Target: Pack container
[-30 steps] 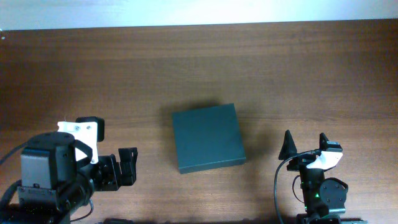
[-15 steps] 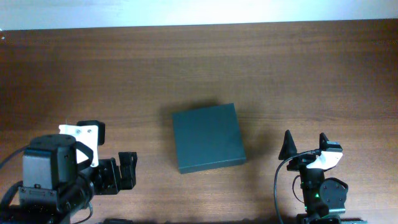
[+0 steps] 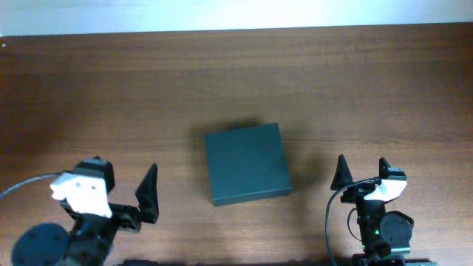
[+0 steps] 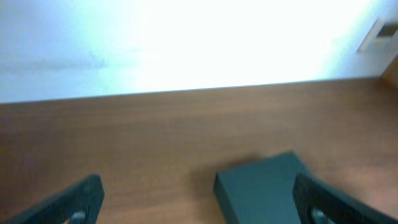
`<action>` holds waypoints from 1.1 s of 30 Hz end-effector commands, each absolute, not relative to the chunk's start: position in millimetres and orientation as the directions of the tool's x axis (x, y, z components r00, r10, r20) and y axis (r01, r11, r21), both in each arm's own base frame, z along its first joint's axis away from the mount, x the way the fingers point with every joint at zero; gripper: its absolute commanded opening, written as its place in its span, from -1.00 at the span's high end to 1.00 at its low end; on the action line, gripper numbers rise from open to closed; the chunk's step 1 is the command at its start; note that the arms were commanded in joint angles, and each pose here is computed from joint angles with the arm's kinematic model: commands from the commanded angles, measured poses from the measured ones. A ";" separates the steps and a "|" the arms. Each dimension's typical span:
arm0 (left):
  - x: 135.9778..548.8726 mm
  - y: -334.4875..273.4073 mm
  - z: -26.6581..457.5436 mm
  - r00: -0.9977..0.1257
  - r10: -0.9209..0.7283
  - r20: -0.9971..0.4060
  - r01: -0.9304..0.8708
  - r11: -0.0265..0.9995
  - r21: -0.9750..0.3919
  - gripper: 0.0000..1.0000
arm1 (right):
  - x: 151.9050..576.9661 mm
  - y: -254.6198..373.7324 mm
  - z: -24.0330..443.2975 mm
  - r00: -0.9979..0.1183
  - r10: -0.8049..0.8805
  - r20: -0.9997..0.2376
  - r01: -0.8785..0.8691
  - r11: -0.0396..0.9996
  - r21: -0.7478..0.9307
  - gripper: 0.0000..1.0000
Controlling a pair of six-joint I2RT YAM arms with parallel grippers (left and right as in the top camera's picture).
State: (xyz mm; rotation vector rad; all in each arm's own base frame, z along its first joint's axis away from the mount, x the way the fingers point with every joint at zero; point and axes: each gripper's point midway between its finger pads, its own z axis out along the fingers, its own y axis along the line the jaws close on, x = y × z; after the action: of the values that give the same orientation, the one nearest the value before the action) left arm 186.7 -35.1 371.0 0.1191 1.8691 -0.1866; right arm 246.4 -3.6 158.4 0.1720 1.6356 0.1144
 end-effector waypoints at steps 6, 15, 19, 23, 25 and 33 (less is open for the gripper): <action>196.1 -35.6 325.6 -0.046 0.067 -0.997 0.202 0.978 0.056 -0.99 | 246.0 -4.3 156.1 -0.070 0.178 -0.982 0.044 0.984 0.175 -0.98; 198.3 -39.9 309.3 0.195 0.057 -0.979 0.210 0.973 0.098 -0.98 | 246.0 -4.3 156.1 -0.070 0.178 -0.982 0.044 0.984 0.175 -0.98; 209.2 -36.7 294.0 0.212 0.059 -0.975 0.190 0.977 0.101 -0.99 | 246.0 -4.3 156.1 -0.070 0.178 -0.982 0.044 0.984 0.175 -0.98; 217.5 -28.9 281.2 0.207 0.065 -0.976 0.152 0.984 0.098 -0.98 | 246.0 -4.3 156.1 -0.070 0.178 -0.982 0.044 0.984 0.175 -0.98; 221.4 -20.4 274.1 0.192 0.068 -0.979 0.109 0.990 0.090 -0.99 | 246.0 -4.3 156.1 -0.070 0.178 -0.982 0.044 0.984 0.175 -0.98; 232.5 0.1 242.0 0.119 0.070 -0.990 0.004 0.997 0.071 -0.98 | 246.0 -4.3 156.1 -0.070 0.178 -0.982 0.044 0.984 0.175 -0.98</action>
State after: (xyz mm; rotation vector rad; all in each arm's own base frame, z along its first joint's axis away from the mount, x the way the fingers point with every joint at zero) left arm 229.2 -10.7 254.6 0.1013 1.4308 -0.0052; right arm 246.4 -3.6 158.4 0.1720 1.6356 0.1144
